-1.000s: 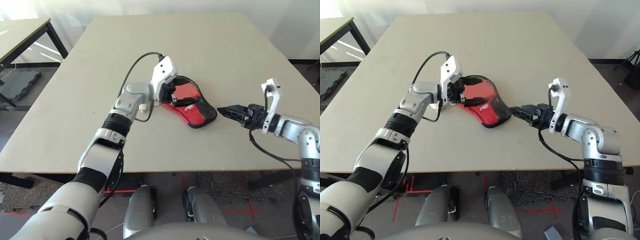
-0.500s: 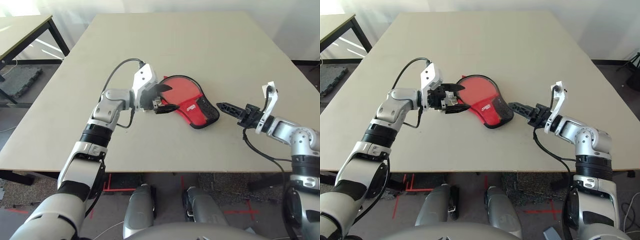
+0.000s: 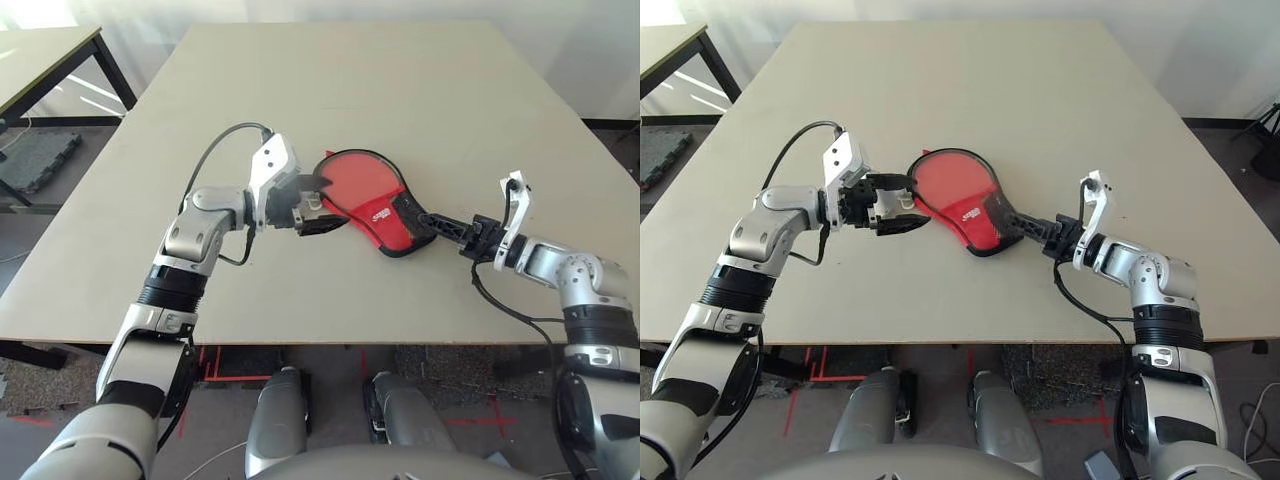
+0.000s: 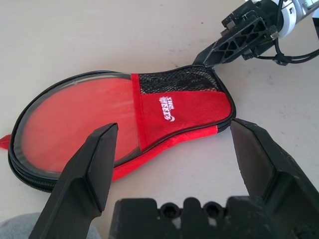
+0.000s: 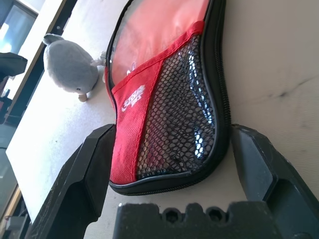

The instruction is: Store the ping-pong paddle in its case and zip it.

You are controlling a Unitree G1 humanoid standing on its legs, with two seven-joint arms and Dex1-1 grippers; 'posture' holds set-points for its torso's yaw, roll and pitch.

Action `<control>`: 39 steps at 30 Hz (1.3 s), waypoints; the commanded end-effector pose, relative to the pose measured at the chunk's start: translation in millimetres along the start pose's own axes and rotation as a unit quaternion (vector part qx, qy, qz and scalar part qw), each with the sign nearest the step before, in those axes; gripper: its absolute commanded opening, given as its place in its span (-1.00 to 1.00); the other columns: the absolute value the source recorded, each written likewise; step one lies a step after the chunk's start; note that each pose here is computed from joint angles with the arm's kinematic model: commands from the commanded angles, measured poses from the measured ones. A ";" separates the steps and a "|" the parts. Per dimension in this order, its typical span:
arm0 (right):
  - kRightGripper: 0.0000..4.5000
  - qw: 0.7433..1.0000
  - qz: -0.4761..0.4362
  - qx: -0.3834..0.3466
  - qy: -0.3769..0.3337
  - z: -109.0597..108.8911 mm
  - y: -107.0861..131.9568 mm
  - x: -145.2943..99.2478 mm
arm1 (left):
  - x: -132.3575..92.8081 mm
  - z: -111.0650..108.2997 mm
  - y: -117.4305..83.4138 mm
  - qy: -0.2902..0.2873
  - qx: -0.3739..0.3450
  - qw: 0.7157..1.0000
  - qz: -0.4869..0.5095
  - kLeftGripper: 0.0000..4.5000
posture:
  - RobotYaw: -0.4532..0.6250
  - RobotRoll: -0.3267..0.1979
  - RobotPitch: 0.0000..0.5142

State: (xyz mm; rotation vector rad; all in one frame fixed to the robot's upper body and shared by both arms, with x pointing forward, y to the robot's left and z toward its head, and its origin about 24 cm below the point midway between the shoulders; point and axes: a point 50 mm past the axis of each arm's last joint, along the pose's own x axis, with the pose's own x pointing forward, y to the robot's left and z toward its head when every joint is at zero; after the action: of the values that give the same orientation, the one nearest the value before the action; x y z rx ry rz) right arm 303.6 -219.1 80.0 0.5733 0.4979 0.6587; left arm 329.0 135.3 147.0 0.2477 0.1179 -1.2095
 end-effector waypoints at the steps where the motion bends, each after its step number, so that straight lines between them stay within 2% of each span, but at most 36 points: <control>1: 0.99 1.000 0.001 -0.003 0.011 -4.7 2.4 4.4 | -1.6 2.1 -1.1 -0.005 0.001 1.000 0.000 1.00 | 0.04 0.25 -0.59; 14: 0.99 1.000 -0.001 0.009 0.022 -13.6 3.8 14.7 | -1.4 2.1 -2.0 -0.004 0.003 1.000 -0.002 1.00 | 0.05 0.25 -0.61; 17: 0.72 0.999 -0.006 0.027 0.028 -15.5 2.6 16.4 | -1.5 1.9 -2.4 -0.004 0.003 1.000 -0.002 1.00 | 0.05 0.25 -0.62; 27: -0.95 0.997 -0.034 0.047 0.040 -19.3 -3.7 15.5 | -0.5 2.0 -3.1 -0.005 0.005 1.000 0.000 1.00 | 0.05 0.25 -0.60; 33: -0.99 0.997 -0.035 0.060 0.046 -23.3 -4.2 11.8 | -1.1 1.4 -3.6 -0.004 0.004 1.000 0.001 1.00 | 0.04 0.25 -0.58; 39: -0.99 0.995 -0.042 0.072 0.050 -27.4 -6.5 -2.0 | -1.8 1.1 -3.2 -0.001 0.004 1.000 -0.001 1.00 | 0.03 0.25 -0.56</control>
State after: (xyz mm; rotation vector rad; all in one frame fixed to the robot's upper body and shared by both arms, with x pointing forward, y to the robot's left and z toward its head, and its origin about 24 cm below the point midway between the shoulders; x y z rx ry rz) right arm 300.2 -210.4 71.3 0.6218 0.5797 0.6155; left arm 327.0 134.2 150.4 0.2547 0.0979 -1.2101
